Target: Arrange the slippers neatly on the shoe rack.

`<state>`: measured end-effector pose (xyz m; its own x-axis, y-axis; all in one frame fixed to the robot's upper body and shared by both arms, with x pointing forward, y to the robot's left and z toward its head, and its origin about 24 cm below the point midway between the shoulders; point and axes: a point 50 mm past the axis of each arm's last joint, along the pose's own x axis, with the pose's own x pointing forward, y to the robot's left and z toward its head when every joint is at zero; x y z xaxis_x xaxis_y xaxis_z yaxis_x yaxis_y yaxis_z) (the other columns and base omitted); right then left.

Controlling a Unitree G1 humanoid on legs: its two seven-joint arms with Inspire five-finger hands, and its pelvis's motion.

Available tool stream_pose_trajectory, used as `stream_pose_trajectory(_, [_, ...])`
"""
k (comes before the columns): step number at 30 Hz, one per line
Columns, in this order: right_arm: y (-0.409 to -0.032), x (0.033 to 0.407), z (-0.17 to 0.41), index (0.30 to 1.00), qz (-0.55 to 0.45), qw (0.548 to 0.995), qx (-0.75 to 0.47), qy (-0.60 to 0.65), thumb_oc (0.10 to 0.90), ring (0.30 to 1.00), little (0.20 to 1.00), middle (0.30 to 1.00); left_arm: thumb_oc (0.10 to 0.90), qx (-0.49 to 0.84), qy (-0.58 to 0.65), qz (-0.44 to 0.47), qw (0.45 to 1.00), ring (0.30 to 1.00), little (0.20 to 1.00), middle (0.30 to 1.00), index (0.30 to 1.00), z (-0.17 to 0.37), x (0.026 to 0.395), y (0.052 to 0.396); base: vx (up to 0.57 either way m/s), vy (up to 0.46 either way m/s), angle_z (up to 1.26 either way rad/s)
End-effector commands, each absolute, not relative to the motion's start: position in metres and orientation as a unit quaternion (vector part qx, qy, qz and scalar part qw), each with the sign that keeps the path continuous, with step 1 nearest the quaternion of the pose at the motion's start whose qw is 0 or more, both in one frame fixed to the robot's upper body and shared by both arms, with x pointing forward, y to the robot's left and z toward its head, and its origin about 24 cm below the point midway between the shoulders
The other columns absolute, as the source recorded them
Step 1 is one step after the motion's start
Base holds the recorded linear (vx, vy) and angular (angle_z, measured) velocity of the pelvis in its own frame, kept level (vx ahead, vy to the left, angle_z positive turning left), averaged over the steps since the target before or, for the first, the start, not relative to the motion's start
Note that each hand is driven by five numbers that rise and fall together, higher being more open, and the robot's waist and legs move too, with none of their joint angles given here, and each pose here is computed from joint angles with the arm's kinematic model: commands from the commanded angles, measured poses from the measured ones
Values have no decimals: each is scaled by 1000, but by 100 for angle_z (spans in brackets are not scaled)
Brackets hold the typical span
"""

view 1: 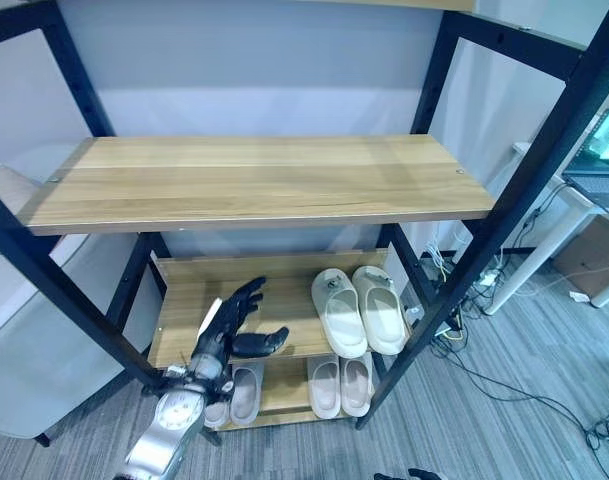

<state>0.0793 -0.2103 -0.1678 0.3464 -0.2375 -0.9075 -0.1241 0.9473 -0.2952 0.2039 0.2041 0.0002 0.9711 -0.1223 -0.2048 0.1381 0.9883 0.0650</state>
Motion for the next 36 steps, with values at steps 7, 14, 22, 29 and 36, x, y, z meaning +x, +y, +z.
stream_pose_trajectory(7, [-223,65,-169,900,-24,785,-187,590,800,900,900,900,800,1,35,-63,997,900,900,900,900,43,190,247,-31,-28,12])
stream_pose_trajectory(14, [-220,60,-170,900,-7,781,-188,596,800,900,900,900,800,-79,163,-76,980,900,900,900,900,7,159,270,-25,-11,2])
stream_pose_trajectory(22, [-222,60,-170,900,-11,782,-182,596,800,900,900,900,800,-51,338,22,940,900,900,900,900,-74,118,286,-3,1,0])
stream_pose_trajectory(29, [-233,58,-168,900,-68,789,-129,597,800,900,900,900,800,52,512,141,846,900,900,900,900,-149,87,267,-7,1,-1])
stream_pose_trajectory(36, [-239,54,-168,900,-79,781,-108,610,800,900,900,900,800,74,602,147,781,900,900,900,900,-160,47,268,3,1,-3])
